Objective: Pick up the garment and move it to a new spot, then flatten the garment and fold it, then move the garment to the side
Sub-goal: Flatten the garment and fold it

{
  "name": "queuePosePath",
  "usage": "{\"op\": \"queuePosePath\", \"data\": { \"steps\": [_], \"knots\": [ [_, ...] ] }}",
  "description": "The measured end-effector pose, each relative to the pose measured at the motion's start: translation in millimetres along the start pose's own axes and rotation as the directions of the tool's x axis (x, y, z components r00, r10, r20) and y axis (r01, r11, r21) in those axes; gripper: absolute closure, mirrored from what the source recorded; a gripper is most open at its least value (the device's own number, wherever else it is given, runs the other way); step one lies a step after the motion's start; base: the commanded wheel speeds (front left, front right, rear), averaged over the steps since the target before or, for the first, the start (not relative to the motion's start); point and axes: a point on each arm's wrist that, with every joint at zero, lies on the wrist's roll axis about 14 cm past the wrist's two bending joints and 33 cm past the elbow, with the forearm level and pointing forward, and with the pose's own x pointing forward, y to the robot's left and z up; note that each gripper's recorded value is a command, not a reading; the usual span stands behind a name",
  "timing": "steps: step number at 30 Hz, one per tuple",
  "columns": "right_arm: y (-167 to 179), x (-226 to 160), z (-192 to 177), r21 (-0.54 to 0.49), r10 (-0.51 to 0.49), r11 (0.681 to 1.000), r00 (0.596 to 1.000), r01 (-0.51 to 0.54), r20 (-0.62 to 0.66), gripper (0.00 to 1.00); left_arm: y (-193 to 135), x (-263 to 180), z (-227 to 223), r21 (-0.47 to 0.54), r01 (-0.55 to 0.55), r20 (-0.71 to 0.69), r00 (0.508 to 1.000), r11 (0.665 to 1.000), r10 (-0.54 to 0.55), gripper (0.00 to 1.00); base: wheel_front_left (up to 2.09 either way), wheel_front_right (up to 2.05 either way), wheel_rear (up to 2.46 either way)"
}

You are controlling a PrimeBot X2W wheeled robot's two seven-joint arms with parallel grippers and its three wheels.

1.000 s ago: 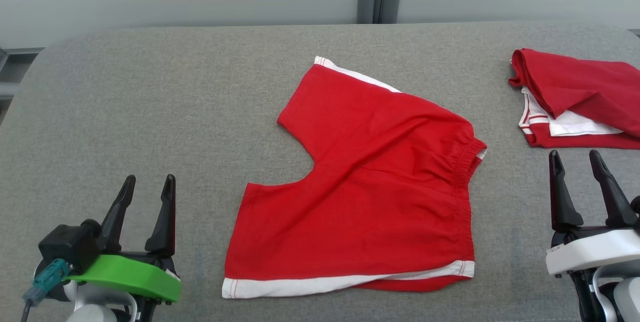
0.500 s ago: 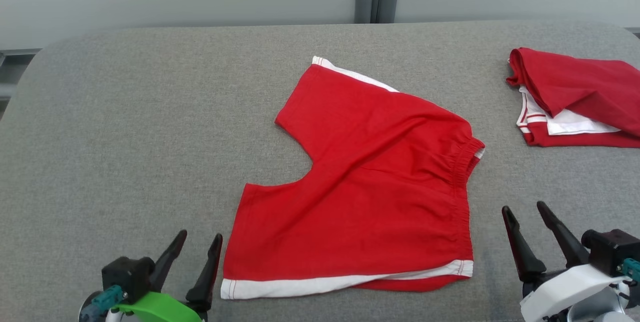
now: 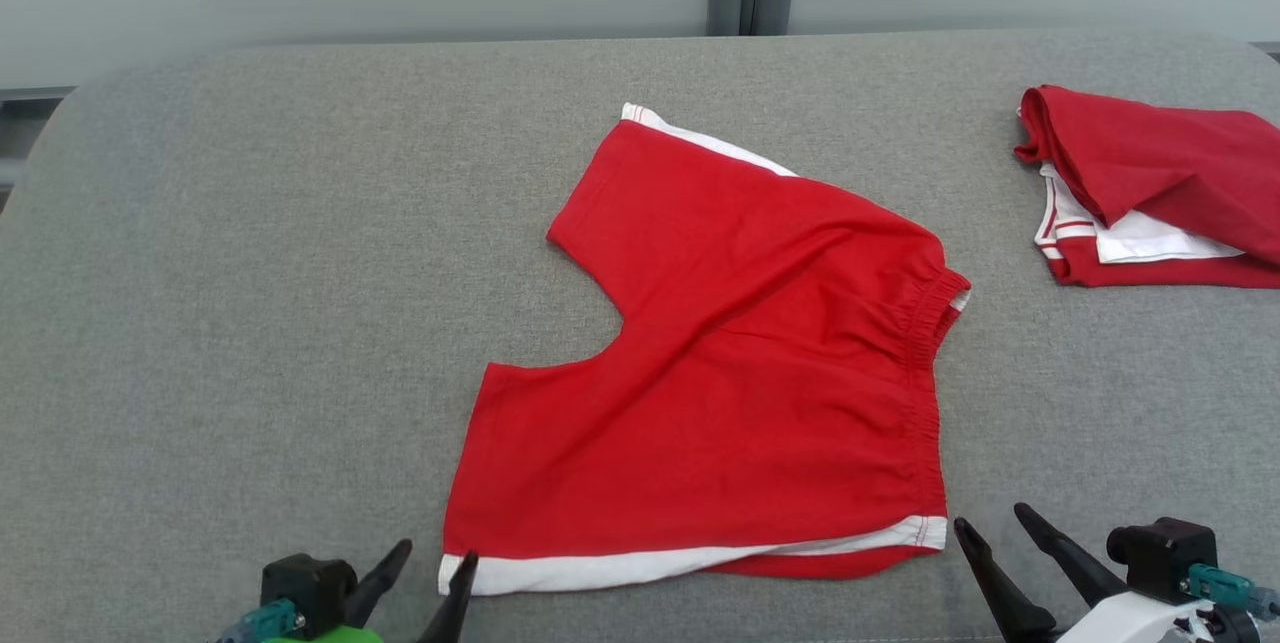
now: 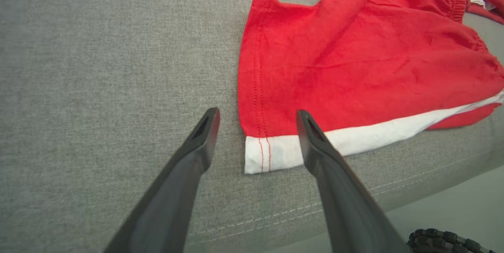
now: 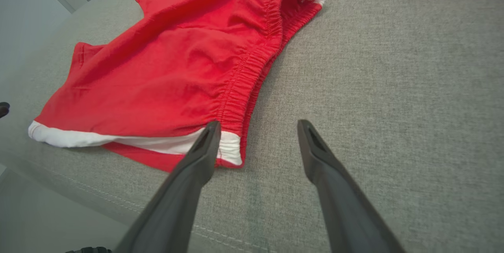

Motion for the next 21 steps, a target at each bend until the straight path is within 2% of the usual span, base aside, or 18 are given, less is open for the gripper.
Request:
{"op": "queuePosePath", "data": {
  "steps": [10,21],
  "knots": [
    [12,0,-24,0.018,0.046,0.999,0.994,-0.044,-0.1,0.0,2,-4,-37,-0.019,0.001,-0.168,0.986,1.0,-0.004,0.0,0.0,0.0,0.0],
    [23,13,-21,0.01,0.094,0.996,0.99,-0.094,-0.104,0.0,-2,1,-48,-0.049,0.007,-0.218,0.976,0.999,-0.018,0.0,0.0,0.0,0.0]
  ]
}}
